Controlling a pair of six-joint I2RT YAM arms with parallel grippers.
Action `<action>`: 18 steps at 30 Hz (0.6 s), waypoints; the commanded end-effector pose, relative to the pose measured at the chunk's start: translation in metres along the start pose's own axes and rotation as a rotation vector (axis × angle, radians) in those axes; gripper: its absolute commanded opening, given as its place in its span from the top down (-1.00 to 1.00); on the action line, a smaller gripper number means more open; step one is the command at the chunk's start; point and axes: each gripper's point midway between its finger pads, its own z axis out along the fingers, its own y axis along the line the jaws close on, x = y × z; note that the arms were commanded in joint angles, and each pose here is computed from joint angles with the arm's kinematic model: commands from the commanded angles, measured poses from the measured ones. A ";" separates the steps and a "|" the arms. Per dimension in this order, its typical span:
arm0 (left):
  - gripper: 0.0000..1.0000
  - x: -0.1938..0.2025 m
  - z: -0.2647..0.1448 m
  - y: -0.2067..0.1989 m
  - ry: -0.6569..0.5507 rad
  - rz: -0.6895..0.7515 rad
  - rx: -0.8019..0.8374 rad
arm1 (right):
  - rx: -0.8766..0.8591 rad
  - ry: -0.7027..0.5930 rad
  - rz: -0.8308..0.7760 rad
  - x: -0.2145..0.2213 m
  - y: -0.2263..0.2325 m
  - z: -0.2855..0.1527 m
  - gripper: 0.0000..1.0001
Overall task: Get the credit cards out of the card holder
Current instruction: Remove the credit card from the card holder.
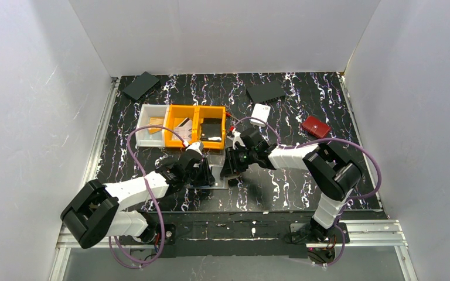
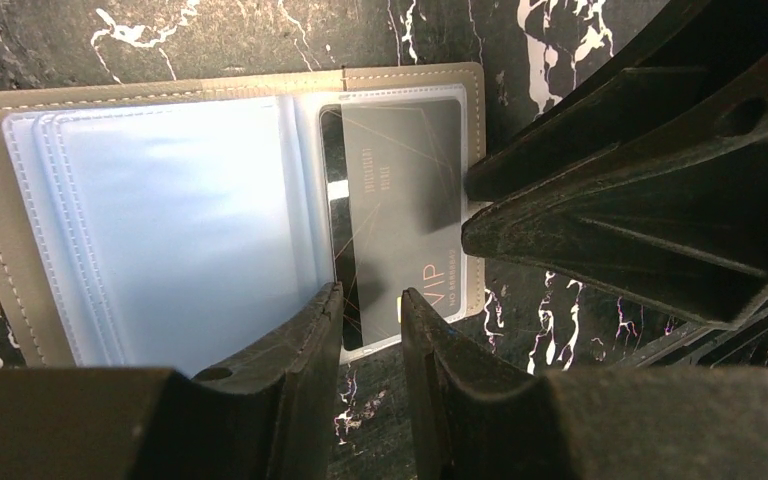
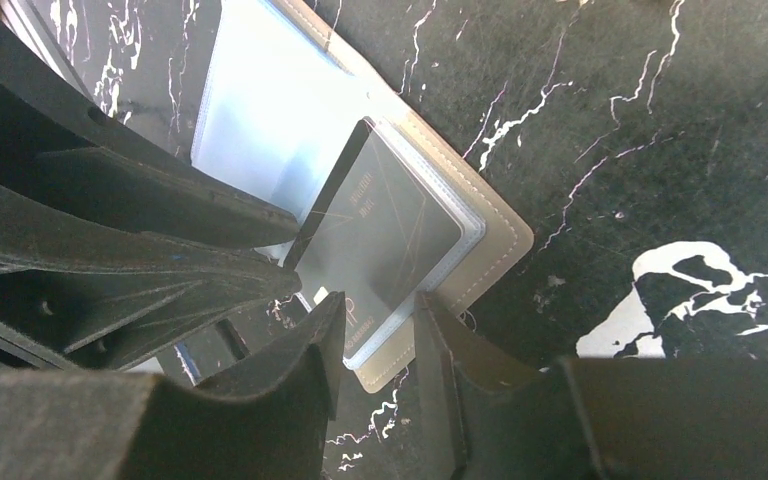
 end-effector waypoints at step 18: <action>0.41 0.027 0.007 0.008 0.084 -0.036 0.016 | -0.150 -0.022 0.156 -0.002 0.004 -0.006 0.14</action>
